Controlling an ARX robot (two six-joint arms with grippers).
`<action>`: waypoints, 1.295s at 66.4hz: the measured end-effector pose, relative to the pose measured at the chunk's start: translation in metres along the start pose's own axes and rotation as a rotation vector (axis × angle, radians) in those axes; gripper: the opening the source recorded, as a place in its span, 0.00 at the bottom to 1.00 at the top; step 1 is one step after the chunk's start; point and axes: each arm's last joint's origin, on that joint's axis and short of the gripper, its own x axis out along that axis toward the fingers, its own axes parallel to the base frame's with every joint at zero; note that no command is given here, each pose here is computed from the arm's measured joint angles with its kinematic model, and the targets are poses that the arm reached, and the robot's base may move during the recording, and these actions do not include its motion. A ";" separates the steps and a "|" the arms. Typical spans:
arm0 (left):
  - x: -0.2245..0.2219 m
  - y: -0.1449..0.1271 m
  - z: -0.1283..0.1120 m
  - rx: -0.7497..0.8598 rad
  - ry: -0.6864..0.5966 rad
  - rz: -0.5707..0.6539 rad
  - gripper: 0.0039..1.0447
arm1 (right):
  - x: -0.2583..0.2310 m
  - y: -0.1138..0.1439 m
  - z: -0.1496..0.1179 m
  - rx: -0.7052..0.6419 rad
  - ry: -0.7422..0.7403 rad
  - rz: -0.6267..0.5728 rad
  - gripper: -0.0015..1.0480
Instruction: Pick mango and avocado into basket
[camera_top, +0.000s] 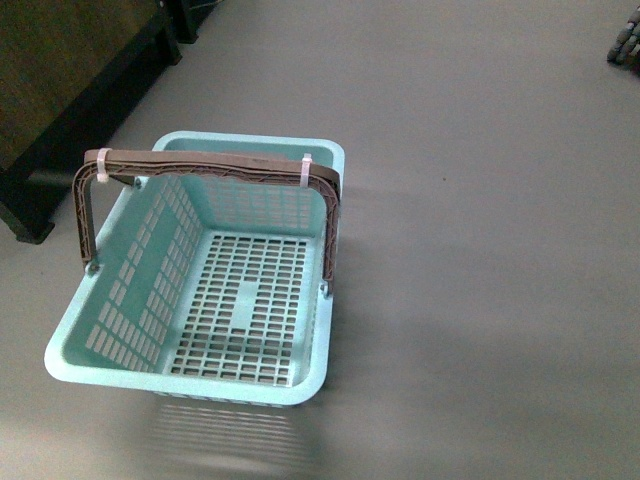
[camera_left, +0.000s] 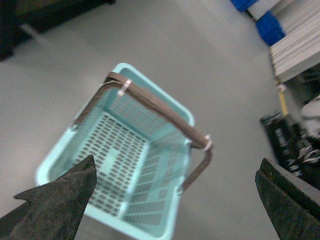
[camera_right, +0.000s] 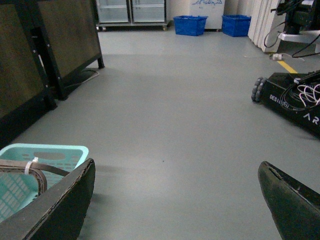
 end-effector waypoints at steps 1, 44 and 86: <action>0.004 -0.003 0.002 -0.027 -0.005 -0.007 0.92 | 0.000 0.000 0.000 0.000 0.000 0.000 0.92; 0.221 -0.027 -0.054 -0.588 0.109 0.239 0.92 | 0.000 0.000 0.000 0.000 0.000 0.000 0.92; 0.323 -0.021 -0.080 -0.521 0.166 0.254 0.92 | 0.000 0.000 0.000 0.000 0.000 0.000 0.92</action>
